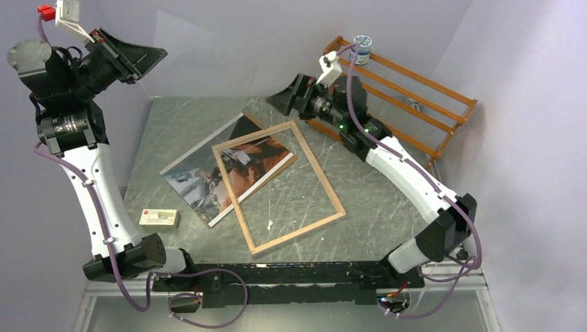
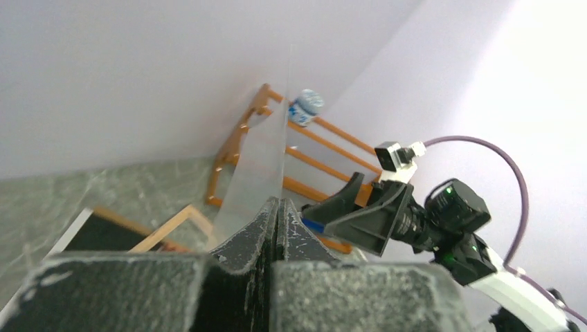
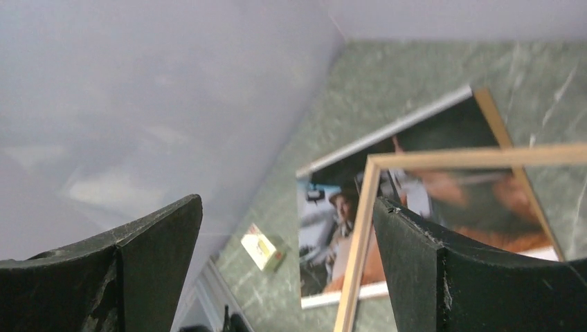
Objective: Put the photo into the frame
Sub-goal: Place the photo frame item in the photo frame.
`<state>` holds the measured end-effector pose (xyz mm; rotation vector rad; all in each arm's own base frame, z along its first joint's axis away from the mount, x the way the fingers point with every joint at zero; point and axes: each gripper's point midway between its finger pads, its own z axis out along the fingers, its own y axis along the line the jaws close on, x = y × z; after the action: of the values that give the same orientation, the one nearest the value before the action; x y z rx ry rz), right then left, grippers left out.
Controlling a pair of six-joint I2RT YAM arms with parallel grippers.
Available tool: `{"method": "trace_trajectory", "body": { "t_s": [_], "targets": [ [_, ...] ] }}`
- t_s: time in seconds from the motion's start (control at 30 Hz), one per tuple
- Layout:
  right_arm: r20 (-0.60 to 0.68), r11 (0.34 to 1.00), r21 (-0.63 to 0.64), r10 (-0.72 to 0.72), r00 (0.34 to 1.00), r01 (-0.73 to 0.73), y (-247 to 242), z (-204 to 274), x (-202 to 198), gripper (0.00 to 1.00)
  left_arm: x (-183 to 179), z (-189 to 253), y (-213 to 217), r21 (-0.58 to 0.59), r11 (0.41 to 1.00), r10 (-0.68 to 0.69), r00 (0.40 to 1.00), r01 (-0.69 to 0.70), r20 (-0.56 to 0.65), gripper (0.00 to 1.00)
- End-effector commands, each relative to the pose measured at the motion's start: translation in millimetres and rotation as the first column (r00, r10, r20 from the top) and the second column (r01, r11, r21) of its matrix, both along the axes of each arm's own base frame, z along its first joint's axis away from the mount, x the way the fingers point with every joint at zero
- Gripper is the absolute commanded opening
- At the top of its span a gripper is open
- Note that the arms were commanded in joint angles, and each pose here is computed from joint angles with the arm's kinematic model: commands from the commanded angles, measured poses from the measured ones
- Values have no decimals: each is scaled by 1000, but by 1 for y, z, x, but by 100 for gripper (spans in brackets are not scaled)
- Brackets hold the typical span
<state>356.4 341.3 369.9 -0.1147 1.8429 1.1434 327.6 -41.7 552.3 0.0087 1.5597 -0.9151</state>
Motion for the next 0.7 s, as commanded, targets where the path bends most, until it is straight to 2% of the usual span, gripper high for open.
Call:
{"method": "trace_trajectory", "body": {
  "t_s": [0.0, 0.13, 0.3, 0.43, 0.67],
  "targets": [
    [142, 988, 144, 33, 989, -54, -16, 61, -2, 98, -50, 60, -38, -9, 971, -231, 951, 237, 205, 3],
    [198, 961, 236, 96, 975, -142, -21, 95, -6, 97, -73, 90, -47, -34, 960, -257, 926, 277, 277, 3],
    [308, 939, 256, 148, 940, -232, -23, 121, -26, 99, -95, 120, -53, -66, 962, -229, 912, 266, 339, 3],
    [382, 891, 300, 215, 899, -341, -18, 139, -42, 99, -106, 138, -55, -137, 946, -226, 903, 292, 365, 2],
    [386, 817, 392, 273, 881, -424, -6, 155, -42, 99, -116, 160, -54, -226, 921, -207, 891, 317, 404, 3]
  ]
}}
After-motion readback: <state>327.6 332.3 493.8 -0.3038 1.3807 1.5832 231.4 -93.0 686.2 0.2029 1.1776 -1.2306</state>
